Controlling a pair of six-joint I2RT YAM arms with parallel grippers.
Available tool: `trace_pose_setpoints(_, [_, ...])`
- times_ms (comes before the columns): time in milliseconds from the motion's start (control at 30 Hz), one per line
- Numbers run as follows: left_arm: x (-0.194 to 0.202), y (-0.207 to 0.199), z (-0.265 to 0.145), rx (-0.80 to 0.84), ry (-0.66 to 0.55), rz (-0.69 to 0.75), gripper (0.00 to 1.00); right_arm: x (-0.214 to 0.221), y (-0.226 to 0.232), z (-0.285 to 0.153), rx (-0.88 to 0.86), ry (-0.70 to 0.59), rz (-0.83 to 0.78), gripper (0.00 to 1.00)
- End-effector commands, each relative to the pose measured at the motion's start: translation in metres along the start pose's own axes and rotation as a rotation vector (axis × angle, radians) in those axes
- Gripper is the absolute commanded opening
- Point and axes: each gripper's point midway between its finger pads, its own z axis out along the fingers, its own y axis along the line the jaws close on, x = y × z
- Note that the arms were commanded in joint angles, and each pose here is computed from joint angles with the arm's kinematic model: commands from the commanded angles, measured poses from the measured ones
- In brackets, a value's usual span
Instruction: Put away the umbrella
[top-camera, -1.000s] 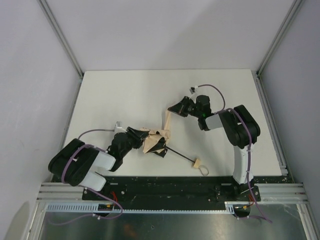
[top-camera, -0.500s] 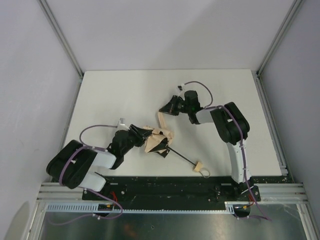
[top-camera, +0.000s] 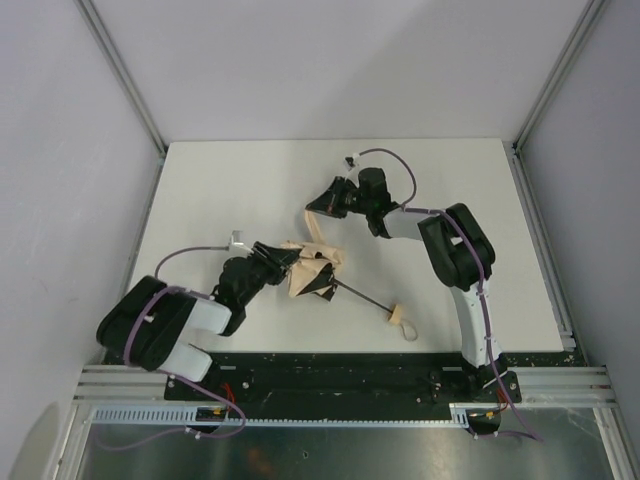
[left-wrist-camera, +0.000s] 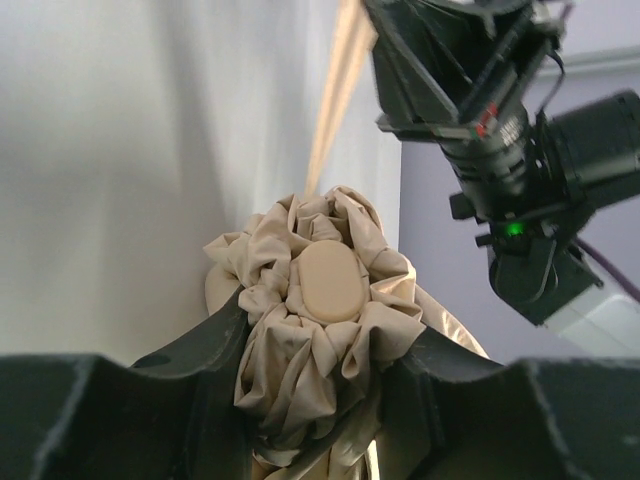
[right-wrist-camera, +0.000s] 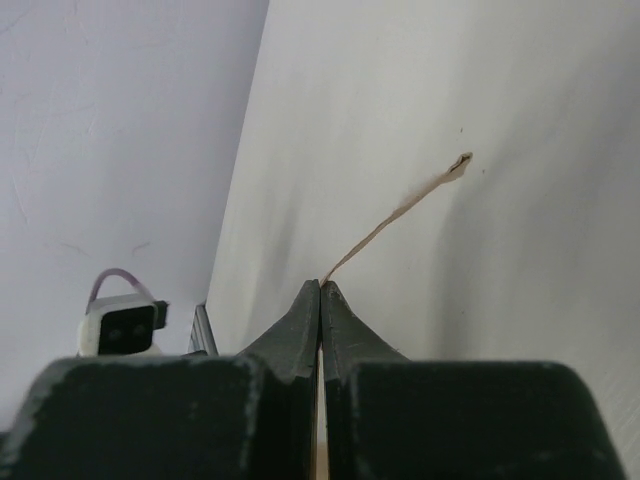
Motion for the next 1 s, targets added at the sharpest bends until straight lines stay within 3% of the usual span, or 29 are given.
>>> trace_pose_setpoints(0, [-0.017,-0.033,0.005,0.167,-0.041,-0.121,0.00,-0.037,0.021,-0.002,-0.012,-0.080,-0.071,0.00])
trace_pose_setpoints(333, [0.019,0.049,0.006,-0.087,-0.035,-0.121,0.00,-0.016,-0.072,-0.002,0.366,0.004,-0.105,0.00])
trace_pose_setpoints(533, [0.029,0.092,-0.006,-0.218,-0.026,-0.136,0.00,-0.004,-0.110,-0.012,0.515,0.112,-0.158,0.08])
trace_pose_setpoints(600, [0.030,0.094,-0.008,-0.223,-0.022,-0.131,0.00,-0.003,-0.127,-0.023,0.606,0.191,-0.166,0.17])
trace_pose_setpoints(733, [0.031,0.095,-0.010,-0.224,-0.016,-0.127,0.00,-0.016,-0.120,-0.060,0.653,0.282,-0.213,0.62])
trace_pose_setpoints(800, [0.030,0.094,-0.011,-0.222,-0.017,-0.121,0.00,-0.023,-0.108,-0.084,0.685,0.313,-0.272,0.77])
trace_pose_setpoints(900, [0.028,0.093,-0.012,-0.219,-0.020,-0.120,0.00,-0.024,-0.064,-0.110,0.674,0.290,-0.481,0.88])
trace_pose_setpoints(967, [0.029,0.093,-0.011,-0.219,-0.017,-0.128,0.00,0.009,-0.028,-0.115,0.594,0.296,-0.672,0.90])
